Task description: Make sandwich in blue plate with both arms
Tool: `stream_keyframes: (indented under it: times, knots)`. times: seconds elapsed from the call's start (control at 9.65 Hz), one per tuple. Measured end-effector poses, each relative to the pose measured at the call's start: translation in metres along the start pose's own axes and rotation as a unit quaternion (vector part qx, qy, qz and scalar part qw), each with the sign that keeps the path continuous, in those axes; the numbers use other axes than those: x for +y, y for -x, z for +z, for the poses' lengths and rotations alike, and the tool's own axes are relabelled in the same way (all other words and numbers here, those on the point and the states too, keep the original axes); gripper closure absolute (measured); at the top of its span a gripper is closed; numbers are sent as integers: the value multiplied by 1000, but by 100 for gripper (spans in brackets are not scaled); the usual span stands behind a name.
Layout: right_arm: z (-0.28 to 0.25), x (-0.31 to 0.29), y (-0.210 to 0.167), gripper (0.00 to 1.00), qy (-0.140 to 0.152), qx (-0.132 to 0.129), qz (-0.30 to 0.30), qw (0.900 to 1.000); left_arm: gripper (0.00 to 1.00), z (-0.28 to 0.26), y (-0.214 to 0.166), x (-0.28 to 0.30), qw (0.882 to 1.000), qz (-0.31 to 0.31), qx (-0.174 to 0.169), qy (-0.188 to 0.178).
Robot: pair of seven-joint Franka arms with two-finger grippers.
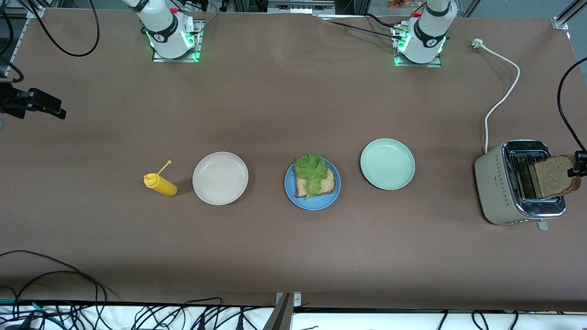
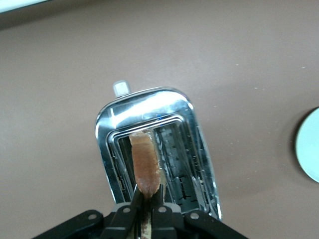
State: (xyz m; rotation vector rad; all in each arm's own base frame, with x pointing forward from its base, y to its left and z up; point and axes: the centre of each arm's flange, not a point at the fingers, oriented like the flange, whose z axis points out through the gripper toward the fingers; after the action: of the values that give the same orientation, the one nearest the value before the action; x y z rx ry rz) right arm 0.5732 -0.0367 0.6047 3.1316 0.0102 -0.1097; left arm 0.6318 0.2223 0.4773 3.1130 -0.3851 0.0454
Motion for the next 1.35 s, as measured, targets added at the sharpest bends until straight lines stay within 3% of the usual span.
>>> stream_keyframes:
  times: [0.52,1.04,1.35]
  knots:
    - [0,0,0,0,0,0,0,1000,91,-29,-38,76,997,69,3,33]
    - [0,0,0,0,0,0,-1,1000,91,-19,-63,159,989,122,-26,75]
    - [0,0,0,0,1,0,-2,1000,91,0,-83,226,988,106,-48,100]
